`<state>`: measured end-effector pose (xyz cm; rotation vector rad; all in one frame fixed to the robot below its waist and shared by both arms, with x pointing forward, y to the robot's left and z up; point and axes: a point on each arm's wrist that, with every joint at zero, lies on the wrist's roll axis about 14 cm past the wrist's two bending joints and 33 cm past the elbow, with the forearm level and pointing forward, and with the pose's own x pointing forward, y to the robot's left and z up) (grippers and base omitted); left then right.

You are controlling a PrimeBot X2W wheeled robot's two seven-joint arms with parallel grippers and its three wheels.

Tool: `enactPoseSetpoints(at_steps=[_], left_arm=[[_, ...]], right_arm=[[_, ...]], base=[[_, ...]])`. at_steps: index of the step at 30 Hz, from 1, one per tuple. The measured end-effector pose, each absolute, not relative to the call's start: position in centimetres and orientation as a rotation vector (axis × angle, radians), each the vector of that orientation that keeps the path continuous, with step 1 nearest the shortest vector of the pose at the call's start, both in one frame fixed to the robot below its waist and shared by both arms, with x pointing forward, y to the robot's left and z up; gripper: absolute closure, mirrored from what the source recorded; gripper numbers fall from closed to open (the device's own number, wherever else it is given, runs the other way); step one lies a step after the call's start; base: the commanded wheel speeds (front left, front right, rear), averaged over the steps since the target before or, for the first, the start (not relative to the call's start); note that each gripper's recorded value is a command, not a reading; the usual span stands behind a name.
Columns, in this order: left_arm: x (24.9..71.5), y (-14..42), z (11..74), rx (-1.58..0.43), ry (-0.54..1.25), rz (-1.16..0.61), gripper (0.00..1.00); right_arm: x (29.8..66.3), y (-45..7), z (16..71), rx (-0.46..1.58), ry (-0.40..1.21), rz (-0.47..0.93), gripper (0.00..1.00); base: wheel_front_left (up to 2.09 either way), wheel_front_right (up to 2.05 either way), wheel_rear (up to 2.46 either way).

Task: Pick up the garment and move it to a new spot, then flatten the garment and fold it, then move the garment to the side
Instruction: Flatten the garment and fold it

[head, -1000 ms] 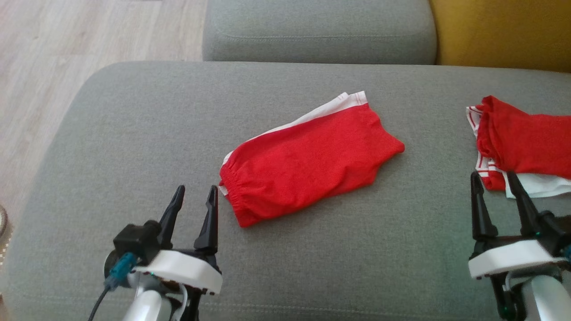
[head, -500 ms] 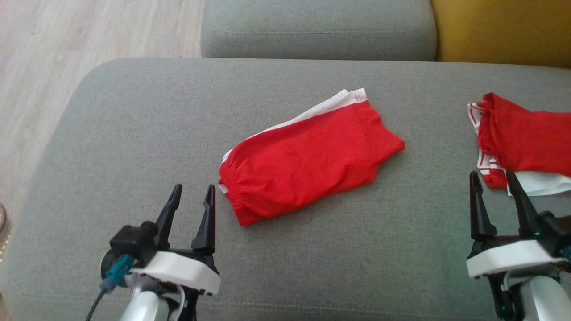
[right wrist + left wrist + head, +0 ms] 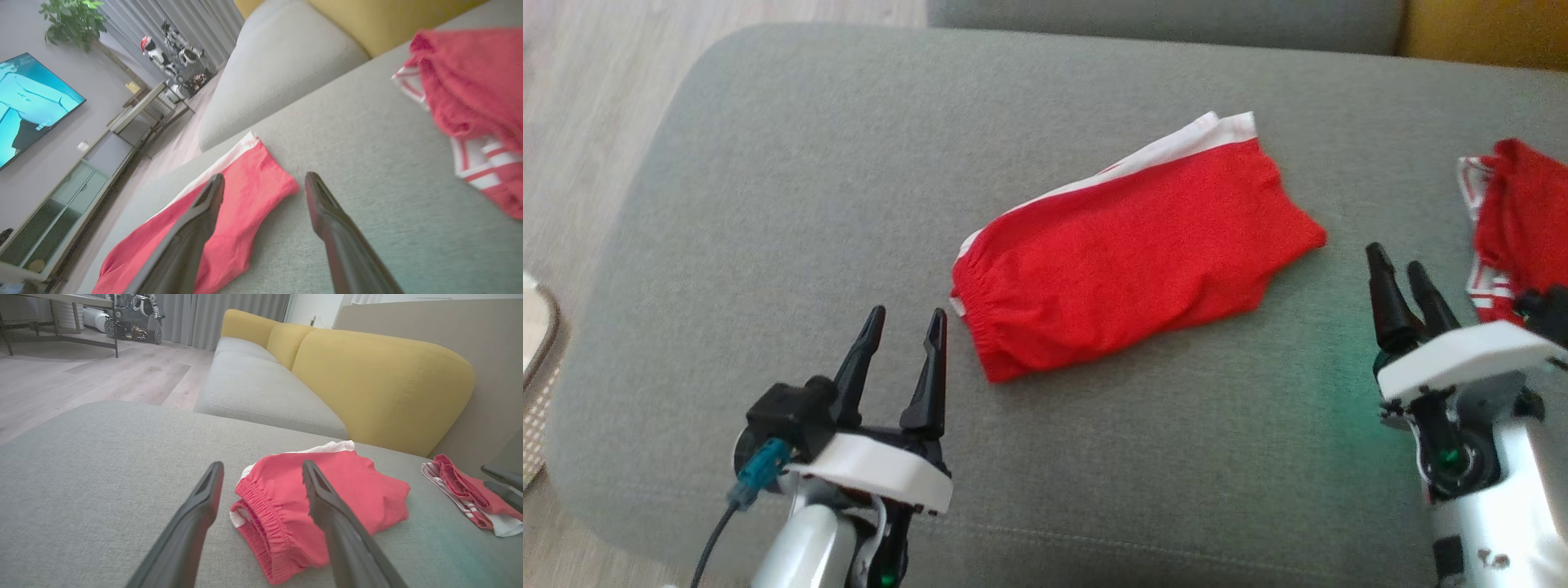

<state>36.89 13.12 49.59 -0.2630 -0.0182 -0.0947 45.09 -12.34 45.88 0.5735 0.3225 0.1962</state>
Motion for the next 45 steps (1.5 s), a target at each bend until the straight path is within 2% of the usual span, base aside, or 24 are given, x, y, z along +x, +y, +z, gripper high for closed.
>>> enactPoseSetpoints(at_steps=[7,11,28,29,30,36,45], left_arm=[[37.3,14.5,49.1,-0.264,-0.004,-0.042,0.00],[37.1,15.2,48.7,-0.267,0.010,-0.014,0.00],[37.4,16.9,48.4,-0.271,0.020,0.055,0.00],[37.5,17.0,48.5,-0.270,0.016,0.056,0.00],[37.5,17.0,48.6,-0.269,0.013,0.057,0.00],[37.7,16.9,48.9,-0.268,0.003,0.053,0.00],[37.9,16.2,49.6,-0.274,-0.016,0.027,0.00]], right_arm=[[46.4,-9.0,41.3,0.693,0.597,0.237,0.00],[46.9,-7.5,39.7,0.723,0.694,0.250,0.00],[50.6,-3.5,37.9,0.655,0.831,0.312,0.00],[50.7,-3.4,37.9,0.654,0.836,0.314,0.64],[50.7,-3.3,37.9,0.654,0.837,0.316,1.00],[50.7,-3.3,38.2,0.648,0.810,0.311,1.00],[51.0,-5.0,40.6,0.667,0.634,0.276,1.00]], base=[[0.00,0.00,0.00],[0.00,0.00,0.00],[0.00,0.00,0.00],[0.00,0.00,0.00],[0.00,0.00,0.00],[0.00,0.00,0.00],[0.00,0.00,0.00]])
